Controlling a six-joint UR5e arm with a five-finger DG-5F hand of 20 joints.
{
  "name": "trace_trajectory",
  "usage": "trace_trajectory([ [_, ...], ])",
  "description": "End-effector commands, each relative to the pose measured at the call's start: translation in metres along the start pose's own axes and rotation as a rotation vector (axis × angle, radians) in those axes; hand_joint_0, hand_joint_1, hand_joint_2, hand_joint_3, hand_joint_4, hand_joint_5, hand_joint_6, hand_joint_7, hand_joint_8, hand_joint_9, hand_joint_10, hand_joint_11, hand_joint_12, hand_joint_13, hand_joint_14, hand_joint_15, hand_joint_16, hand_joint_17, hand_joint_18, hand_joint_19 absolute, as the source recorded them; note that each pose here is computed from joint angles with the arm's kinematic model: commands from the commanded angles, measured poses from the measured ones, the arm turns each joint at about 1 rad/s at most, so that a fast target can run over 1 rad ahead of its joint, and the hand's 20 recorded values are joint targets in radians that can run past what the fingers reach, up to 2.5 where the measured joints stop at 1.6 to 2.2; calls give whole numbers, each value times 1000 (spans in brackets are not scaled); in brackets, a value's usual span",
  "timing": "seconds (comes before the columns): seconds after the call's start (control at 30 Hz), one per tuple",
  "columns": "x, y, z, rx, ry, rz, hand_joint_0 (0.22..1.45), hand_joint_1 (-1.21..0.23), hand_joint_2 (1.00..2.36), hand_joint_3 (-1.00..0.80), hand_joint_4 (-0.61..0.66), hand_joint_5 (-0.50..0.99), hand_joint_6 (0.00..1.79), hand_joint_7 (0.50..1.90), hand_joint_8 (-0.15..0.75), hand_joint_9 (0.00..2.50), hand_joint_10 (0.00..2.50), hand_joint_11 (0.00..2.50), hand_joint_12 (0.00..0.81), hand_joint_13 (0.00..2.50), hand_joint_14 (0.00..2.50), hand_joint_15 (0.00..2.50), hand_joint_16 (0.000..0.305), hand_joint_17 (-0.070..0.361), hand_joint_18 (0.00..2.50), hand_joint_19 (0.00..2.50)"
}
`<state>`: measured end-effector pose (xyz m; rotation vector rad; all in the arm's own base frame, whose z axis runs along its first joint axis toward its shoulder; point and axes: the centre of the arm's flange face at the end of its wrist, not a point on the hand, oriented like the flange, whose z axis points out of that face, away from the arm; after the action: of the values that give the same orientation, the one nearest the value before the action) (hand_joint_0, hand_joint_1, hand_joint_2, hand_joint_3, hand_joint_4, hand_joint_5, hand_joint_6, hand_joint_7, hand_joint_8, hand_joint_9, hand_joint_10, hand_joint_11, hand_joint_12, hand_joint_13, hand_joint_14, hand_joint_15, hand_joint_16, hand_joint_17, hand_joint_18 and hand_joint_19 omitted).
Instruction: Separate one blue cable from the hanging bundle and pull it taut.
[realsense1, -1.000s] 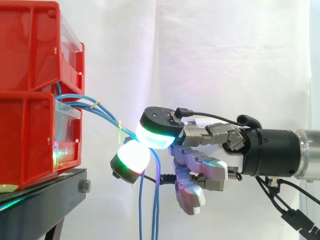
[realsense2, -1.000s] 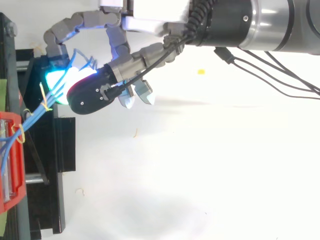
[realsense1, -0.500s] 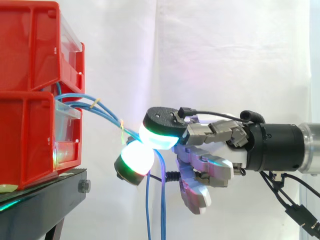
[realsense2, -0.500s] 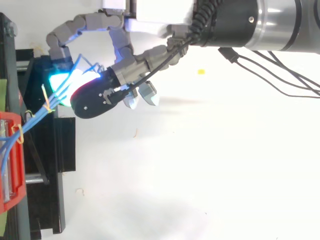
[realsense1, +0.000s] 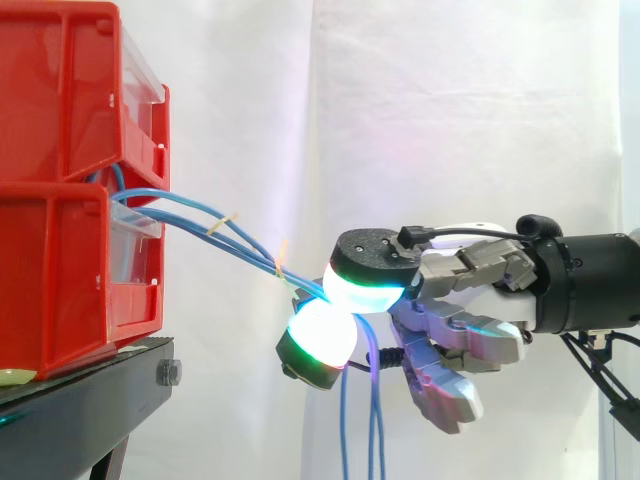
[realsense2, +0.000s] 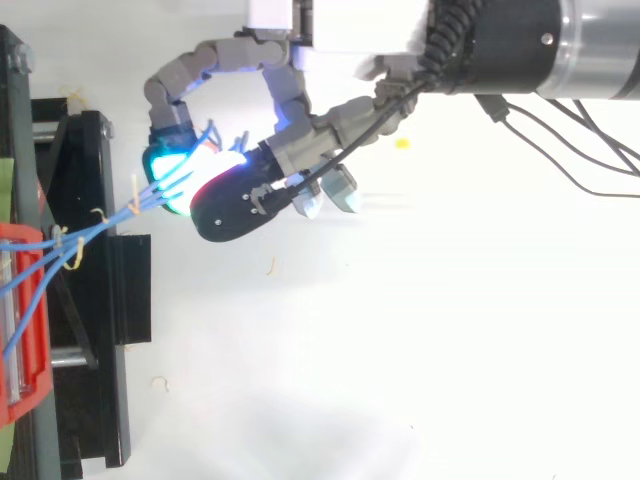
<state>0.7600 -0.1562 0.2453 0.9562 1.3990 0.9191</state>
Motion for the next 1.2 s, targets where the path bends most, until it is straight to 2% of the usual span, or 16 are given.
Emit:
trace_trajectory([
  [0.0, -2, 4, -6, 4, -1, 0, 692, -726, 1018, -213, 52, 143, 503, 1311, 68, 1999, 14, 287, 240, 1654, 15, 322, 69, 154, 2002, 342],
  [0.47, 0, 8, -4, -5, 1, -2, 685, -714, 1017, -249, 52, 142, 503, 1319, 66, 1997, 14, 285, 235, 1658, 15, 330, 67, 151, 1975, 374],
  [0.53, 1, 7, -4, -4, 1, -2, 607, -675, 1012, -352, 76, 141, 502, 1336, 62, 1984, 14, 290, 230, 1652, 14, 344, 70, 157, 1969, 376],
  [0.6, 1, 9, -3, -10, 1, -2, 492, -570, 1000, -500, 100, 143, 503, 1328, 72, 2007, 12, 245, 243, 1681, 13, 305, 76, 171, 2036, 324],
  [0.67, 0, 12, -2, -14, -3, -2, 459, -473, 1000, -500, 108, 145, 503, 1312, 79, 2037, 11, 224, 254, 1699, 12, 290, 79, 178, 2073, 296],
  [0.87, -2, 15, 0, -15, -21, -2, 510, -246, 1000, -500, 56, 147, 503, 1296, 54, 2040, 15, 247, 242, 1676, 15, 311, 75, 168, 1990, 321],
  [1.0, -3, 14, 0, -11, -30, -2, 553, -270, 1000, -500, 37, 145, 503, 1289, 47, 2037, 13, 260, 231, 1659, 14, 328, 70, 158, 1920, 354],
  [1.17, -4, 13, -1, -4, -45, -2, 630, -433, 1000, -500, 16, 145, 503, 1279, 54, 2033, 14, 302, 233, 1645, 14, 337, 67, 152, 1873, 379],
])
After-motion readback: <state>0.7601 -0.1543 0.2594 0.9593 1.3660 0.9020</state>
